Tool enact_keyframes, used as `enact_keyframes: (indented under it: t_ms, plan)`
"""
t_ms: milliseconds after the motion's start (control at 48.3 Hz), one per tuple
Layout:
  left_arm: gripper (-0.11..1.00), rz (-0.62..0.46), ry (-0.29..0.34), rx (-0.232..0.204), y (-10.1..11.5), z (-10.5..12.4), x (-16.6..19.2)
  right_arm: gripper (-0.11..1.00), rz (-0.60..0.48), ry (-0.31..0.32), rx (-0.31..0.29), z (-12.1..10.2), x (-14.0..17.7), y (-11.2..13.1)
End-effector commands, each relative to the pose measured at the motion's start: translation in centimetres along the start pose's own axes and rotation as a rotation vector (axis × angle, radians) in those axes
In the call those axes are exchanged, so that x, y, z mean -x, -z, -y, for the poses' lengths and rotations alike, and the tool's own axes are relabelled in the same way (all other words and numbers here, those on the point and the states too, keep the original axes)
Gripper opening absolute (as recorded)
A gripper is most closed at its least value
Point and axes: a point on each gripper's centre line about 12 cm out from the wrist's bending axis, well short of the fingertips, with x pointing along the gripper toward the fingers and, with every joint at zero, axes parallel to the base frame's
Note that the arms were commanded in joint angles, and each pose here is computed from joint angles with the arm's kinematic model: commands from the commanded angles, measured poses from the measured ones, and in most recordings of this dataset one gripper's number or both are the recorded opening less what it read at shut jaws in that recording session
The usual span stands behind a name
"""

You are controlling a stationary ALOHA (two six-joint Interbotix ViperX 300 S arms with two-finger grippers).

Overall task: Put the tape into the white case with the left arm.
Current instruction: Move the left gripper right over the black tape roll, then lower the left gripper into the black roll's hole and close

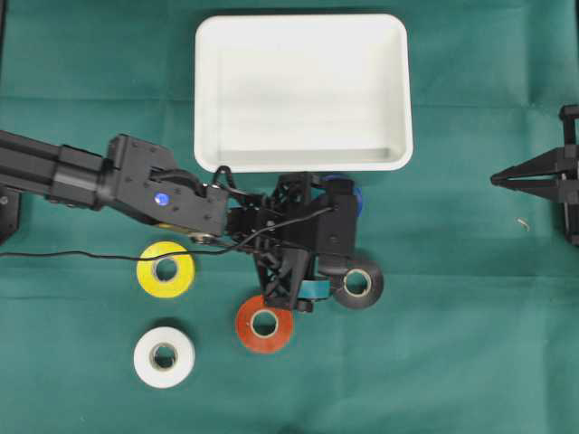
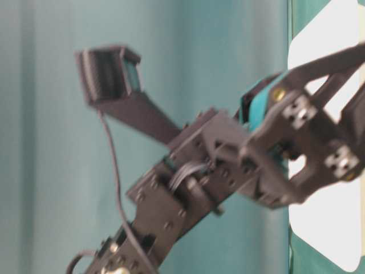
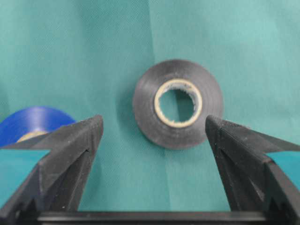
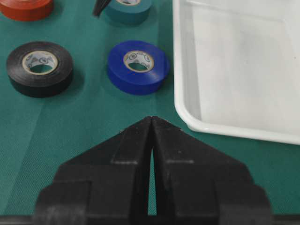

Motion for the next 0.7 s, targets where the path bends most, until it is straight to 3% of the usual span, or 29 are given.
enact_keyframes:
  t_ms: [0, 683]
  plan:
    - [1.0, 0.041, 0.007, -0.003, -1.9, 0.4, 0.2, -0.09, 0.006, 0.0, 0.0, 0.0, -0.1, -0.4]
    - [1.0, -0.037, -0.005, -0.003, -0.3, -0.2, -4.4, -0.09, 0.006, 0.0, 0.0, 0.0, -0.2, -0.2]
